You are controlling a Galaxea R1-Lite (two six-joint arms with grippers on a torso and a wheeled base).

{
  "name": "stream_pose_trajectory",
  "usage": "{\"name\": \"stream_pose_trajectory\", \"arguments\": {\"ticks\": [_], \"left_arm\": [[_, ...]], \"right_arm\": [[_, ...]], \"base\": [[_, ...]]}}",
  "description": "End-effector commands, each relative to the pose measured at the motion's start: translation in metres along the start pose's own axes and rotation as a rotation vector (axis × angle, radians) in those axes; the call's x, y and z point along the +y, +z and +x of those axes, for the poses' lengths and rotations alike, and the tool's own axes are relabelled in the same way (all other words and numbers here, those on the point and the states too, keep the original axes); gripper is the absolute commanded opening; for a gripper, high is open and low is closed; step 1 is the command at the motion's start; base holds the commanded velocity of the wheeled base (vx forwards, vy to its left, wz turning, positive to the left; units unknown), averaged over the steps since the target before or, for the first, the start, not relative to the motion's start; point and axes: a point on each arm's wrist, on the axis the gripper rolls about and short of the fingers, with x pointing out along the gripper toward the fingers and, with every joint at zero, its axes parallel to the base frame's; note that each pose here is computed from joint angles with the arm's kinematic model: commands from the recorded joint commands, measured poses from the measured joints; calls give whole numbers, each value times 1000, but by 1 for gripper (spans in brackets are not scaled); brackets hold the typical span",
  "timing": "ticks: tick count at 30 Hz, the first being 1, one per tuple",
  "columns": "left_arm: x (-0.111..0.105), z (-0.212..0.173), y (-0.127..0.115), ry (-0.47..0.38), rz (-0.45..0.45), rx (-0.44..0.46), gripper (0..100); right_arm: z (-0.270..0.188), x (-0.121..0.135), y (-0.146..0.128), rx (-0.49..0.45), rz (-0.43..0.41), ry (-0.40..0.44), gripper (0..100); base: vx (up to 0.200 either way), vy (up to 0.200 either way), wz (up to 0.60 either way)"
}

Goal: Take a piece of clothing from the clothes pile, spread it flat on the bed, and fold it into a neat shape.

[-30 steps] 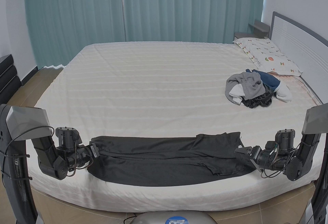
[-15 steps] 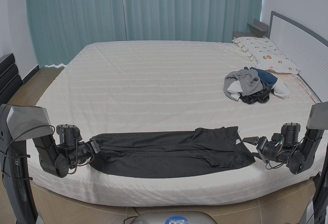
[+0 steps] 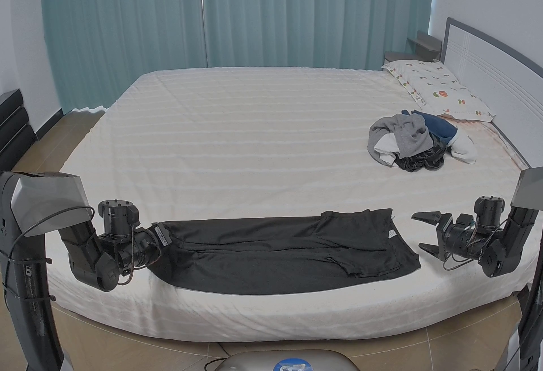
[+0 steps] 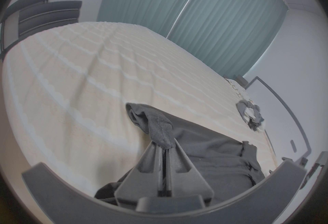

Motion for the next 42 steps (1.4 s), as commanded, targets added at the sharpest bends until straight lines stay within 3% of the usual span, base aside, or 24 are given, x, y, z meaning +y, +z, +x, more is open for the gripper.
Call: {"name": "stream_pose_trajectory", "arguments": {"ticks": [1,3,11,20,22,23,42], "left_arm": [[-7,-2,2,3,8,-23,0],[-15,-7,8,-1,15,-57,0],[-30,-13,7,-23,35,-50,0],[-67,-14,21,0,72,-7,0],[-67,-14,21,0,72,-7,0],[-79,-12,25,30,85,0,0],[-152,0,-4,15,197,103,0]], "right_arm": [[-3,-5,5,-2,22,9,100],[-3,-7,4,-8,14,22,100],[-3,-17,-6,-28,-18,50,100],[-3,-18,-8,-26,-20,51,100],[-3,-18,-8,-26,-20,51,100],[-3,-18,-7,-26,-20,51,100],[-2,-18,-8,-21,-22,52,100]], "base": [[0,-200,0],[0,-200,0],[0,-200,0],[0,-200,0],[0,-200,0],[0,-200,0],[0,-200,0]]}}
